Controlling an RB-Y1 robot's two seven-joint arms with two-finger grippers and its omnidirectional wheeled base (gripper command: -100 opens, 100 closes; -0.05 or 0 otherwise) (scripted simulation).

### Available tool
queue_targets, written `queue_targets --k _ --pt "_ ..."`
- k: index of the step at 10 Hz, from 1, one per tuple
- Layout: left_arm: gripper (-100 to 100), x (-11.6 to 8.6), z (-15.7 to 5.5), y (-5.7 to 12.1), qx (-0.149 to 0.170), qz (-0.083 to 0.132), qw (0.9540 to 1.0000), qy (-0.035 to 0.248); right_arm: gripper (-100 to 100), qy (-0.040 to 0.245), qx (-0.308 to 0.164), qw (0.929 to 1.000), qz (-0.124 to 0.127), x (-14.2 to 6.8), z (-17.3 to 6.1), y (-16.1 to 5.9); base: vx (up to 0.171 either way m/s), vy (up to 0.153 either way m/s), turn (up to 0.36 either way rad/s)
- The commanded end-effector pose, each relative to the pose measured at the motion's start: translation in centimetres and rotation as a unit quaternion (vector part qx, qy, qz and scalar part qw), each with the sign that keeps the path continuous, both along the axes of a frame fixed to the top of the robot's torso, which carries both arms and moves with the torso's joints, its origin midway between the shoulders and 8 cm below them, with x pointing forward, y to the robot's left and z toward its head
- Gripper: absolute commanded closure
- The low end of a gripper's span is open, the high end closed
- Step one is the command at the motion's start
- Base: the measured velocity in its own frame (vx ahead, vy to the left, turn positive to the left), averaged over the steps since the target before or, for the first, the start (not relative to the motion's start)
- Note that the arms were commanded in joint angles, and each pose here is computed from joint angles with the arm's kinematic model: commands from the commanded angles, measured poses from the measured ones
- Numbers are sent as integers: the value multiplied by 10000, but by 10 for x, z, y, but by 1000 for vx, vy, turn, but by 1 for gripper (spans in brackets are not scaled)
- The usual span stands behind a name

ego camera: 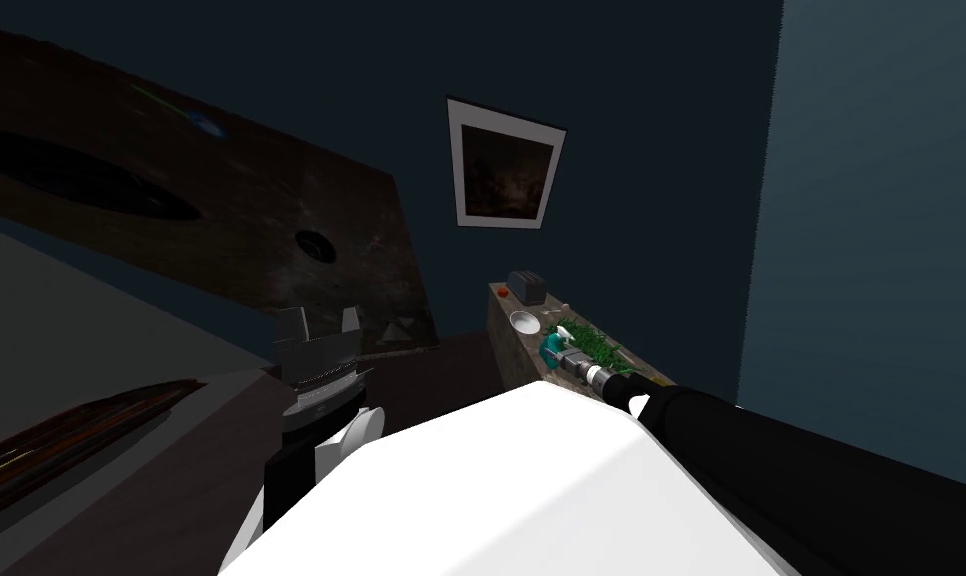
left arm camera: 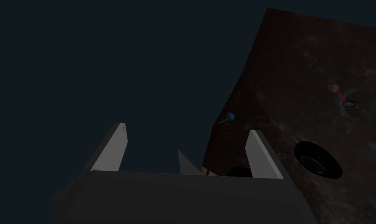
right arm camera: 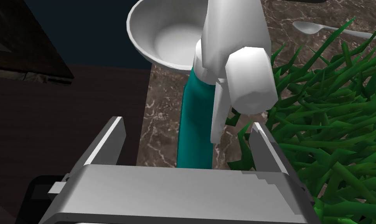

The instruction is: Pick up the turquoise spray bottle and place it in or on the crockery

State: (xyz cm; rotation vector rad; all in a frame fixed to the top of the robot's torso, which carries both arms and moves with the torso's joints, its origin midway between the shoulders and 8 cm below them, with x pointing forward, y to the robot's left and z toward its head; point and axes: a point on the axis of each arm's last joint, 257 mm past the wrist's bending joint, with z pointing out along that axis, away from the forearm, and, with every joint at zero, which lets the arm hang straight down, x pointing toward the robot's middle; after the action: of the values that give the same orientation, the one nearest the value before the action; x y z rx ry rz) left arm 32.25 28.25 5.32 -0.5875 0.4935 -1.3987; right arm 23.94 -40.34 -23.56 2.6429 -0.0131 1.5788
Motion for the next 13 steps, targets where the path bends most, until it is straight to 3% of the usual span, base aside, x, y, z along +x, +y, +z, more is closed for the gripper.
queue_targets --k 1,5,6,7,8,9,13 --pt "0 0 0 0 0 0 10000 0 100 0 0 10000 0 0 0 0 0 0 0" --pt "0 0 0 0 0 0 10000 0 100 -11 -4 10000 -3 0 1 0 0 0 0" --pt "0 0 0 0 0 0 10000 0 0 -10 -6 10000 -3 0 1 0 0 0 0" --pt "0 0 0 0 0 0 10000 0 100 -10 -6 10000 -3 0 1 0 0 0 0" --pt "0 0 0 0 0 0 10000 0 0 -11 -7 10000 -3 0 1 0 0 0 0" --pt "0 0 0 0 0 0 10000 0 100 54 -180 9998 -30 -9 4 -6 44 29 -22" --pt "0 0 0 0 0 0 10000 0 100 212 -534 9983 -121 -30 11 -21 78 43 -27"
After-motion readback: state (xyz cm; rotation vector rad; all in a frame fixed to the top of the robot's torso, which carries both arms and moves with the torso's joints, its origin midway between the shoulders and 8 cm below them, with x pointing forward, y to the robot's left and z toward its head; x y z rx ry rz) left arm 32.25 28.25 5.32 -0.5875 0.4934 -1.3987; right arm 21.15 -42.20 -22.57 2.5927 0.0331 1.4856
